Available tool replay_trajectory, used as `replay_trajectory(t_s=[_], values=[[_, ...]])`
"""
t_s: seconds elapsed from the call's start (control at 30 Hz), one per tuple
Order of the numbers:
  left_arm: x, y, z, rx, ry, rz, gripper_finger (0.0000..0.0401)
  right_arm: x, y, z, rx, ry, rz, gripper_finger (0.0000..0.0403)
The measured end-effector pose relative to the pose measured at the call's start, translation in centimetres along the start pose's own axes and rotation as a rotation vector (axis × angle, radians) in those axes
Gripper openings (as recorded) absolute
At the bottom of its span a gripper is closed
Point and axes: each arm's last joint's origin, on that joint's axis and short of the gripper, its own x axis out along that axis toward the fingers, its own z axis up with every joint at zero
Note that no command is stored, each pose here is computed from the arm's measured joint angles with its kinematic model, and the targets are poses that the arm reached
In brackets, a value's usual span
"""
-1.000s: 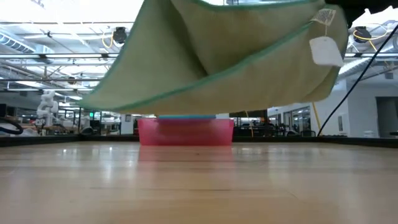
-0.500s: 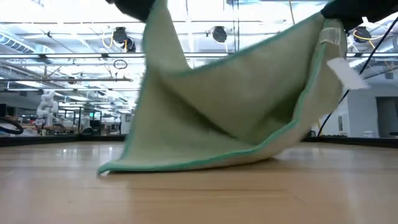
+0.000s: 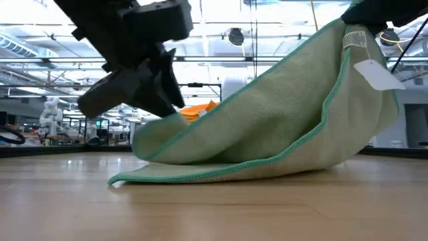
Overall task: Fold microfiber towels
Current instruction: Fold the light green towel
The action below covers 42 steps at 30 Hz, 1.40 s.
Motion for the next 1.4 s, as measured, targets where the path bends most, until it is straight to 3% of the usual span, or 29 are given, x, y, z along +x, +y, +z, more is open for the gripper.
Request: replay_trajectory(t_s=[0.2,0.37,0.57,0.7,0.8,0.97,1.17,1.3,1.4], values=[[-2.5,1.4,-1.2,0.020,0.058,-0.006,0.0104,0.1,-0.3,-0.1,-0.001,0.015,-0.018,0.0003],[-5.6,1.5,-2.4,0.060,0.089,-0.100,0.0095,0.1,-0.3,-0.1,0.000,0.017,-0.022,0.0003],[-6.0,-1.7,-4.6,0.206,0.073,-0.121,0.0152,0.1,-0.3,-0.1,0.003,0.017,-0.021,0.0003],[-4.4,-3.3,-6.3,0.204,0.010,-0.100,0.0193,0.1,-0.3,-0.1,0.007,0.017,-0.021,0.0004],[-2.6,-3.5,-7.2,0.173,-0.021,-0.105,0.0196,0.1,-0.3,-0.1,0.013,0.017,-0.020,0.0004],[0.2,-2.7,-8.0,0.119,-0.022,-0.172,0.0163,0.1,-0.3,-0.1,0.025,0.017,-0.020,0.0004],[1.9,-1.4,-8.4,0.121,0.008,-0.297,0.0093,0.1,-0.3,-0.1,0.029,0.017,-0.019,0.0004],[2.2,-1.2,-8.4,0.116,0.004,-0.318,0.0023,0.1,-0.3,-0.1,0.028,0.017,-0.019,0.0004],[2.2,-1.2,-8.4,0.099,0.009,-0.317,0.0009,0.1,-0.3,-0.1,0.027,0.018,-0.018,0.0004]])
